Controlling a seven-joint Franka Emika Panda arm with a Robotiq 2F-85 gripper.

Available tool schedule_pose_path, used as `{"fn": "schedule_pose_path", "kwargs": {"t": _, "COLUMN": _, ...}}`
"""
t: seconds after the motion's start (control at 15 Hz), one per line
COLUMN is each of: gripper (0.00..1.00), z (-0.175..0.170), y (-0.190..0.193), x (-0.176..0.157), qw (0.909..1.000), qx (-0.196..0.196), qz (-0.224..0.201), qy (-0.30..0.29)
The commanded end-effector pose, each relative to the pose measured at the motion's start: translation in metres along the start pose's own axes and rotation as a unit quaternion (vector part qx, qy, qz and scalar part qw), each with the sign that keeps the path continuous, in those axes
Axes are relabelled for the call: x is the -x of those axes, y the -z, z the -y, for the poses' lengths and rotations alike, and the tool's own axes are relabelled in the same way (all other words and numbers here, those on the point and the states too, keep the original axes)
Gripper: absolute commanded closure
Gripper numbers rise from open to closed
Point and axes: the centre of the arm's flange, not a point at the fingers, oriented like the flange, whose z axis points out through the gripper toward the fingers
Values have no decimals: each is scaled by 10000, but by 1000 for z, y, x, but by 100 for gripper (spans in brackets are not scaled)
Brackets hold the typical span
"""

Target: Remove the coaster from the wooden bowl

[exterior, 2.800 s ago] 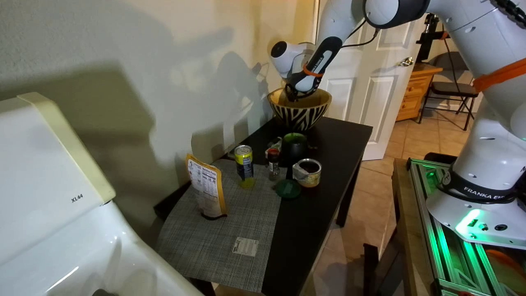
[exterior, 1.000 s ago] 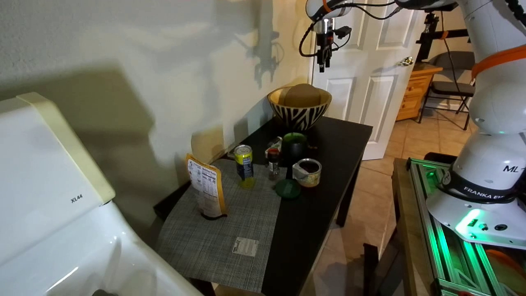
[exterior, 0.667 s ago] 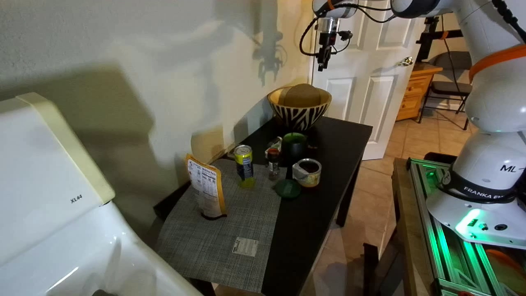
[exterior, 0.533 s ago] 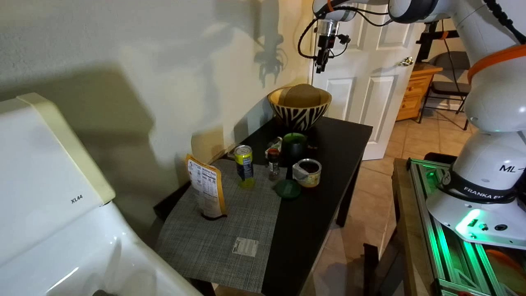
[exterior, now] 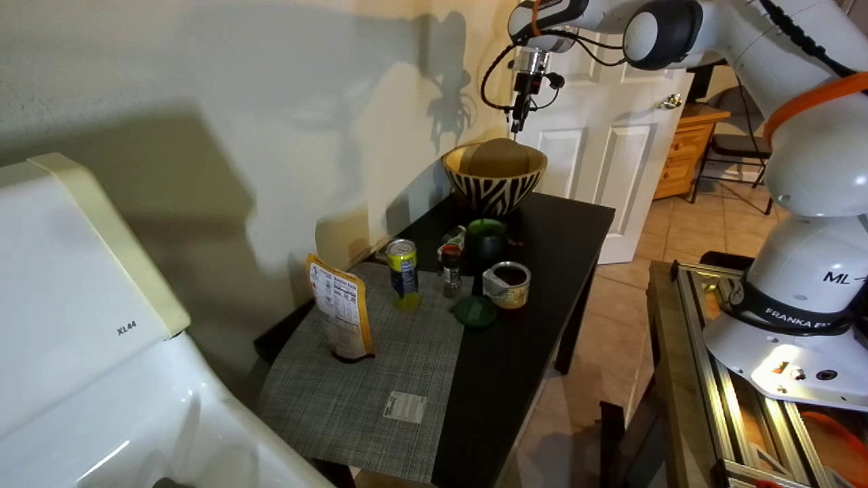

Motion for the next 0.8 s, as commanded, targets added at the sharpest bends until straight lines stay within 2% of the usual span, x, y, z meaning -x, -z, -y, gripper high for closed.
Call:
{"fn": "schedule_pose_path", "kwargs": {"t": 0.0, "gripper": 0, "z": -28, "y": -1, "x": -25, "qw": 9997, "qx": -198, "qz": -63, "qy": 110}}
{"fn": "schedule_pose_path", "kwargs": {"t": 0.33, "gripper": 0, "z": -29, "y": -14, "x": -32, "qw": 9991, "qx": -371, "qz": 49, "qy": 172}}
{"fn": "schedule_pose_path", "kwargs": {"t": 0.73, "gripper": 0, "z": -33, "y": -19, "x": -33, "qw": 9993, "qx": -338, "qz": 45, "qy": 144}}
